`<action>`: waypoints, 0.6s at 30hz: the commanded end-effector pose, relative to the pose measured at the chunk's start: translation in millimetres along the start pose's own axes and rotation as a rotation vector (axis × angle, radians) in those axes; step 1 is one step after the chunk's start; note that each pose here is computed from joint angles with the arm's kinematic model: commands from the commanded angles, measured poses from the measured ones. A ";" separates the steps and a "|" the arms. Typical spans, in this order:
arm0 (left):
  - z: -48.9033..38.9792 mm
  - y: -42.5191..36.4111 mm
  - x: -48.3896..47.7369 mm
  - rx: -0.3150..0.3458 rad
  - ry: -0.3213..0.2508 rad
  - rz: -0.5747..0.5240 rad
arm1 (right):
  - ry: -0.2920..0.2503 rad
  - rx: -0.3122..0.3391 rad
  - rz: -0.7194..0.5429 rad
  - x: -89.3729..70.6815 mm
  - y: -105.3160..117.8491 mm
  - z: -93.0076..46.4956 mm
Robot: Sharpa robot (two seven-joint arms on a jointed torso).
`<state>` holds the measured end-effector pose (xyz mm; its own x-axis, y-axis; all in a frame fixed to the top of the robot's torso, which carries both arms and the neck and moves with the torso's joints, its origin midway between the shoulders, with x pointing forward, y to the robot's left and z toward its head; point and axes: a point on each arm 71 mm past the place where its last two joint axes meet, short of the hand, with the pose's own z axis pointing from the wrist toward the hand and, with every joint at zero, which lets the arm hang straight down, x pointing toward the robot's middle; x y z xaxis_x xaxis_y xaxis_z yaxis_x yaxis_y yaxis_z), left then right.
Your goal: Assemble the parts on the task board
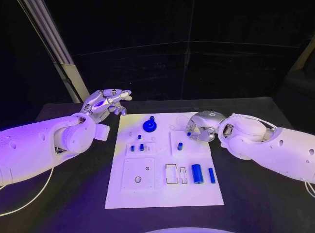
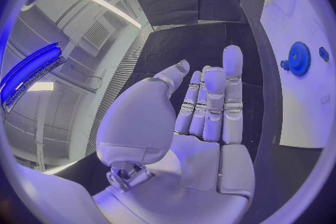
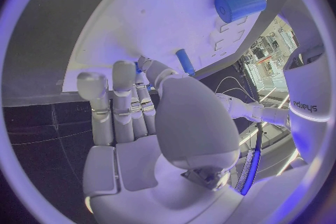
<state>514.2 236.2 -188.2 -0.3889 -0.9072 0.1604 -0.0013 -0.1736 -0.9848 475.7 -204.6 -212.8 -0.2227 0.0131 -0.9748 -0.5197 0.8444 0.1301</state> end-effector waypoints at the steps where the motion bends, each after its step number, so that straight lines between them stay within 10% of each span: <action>1: 0.2 -2.4 0.9 0.023 0.007 -0.020 | 0.032 0.001 -0.024 4.3 0.9 0.8; 18: 0.3 -2.1 0.3 0.018 0.007 -0.020 | 0.047 0.007 -0.066 10.8 7.6 6.5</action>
<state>514.4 236.6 -188.2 -0.3877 -0.9064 0.1678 -0.0047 -0.1801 -0.9836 477.8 -195.4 -214.0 -0.2009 -0.0116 -0.9795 -0.5303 0.8420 0.0988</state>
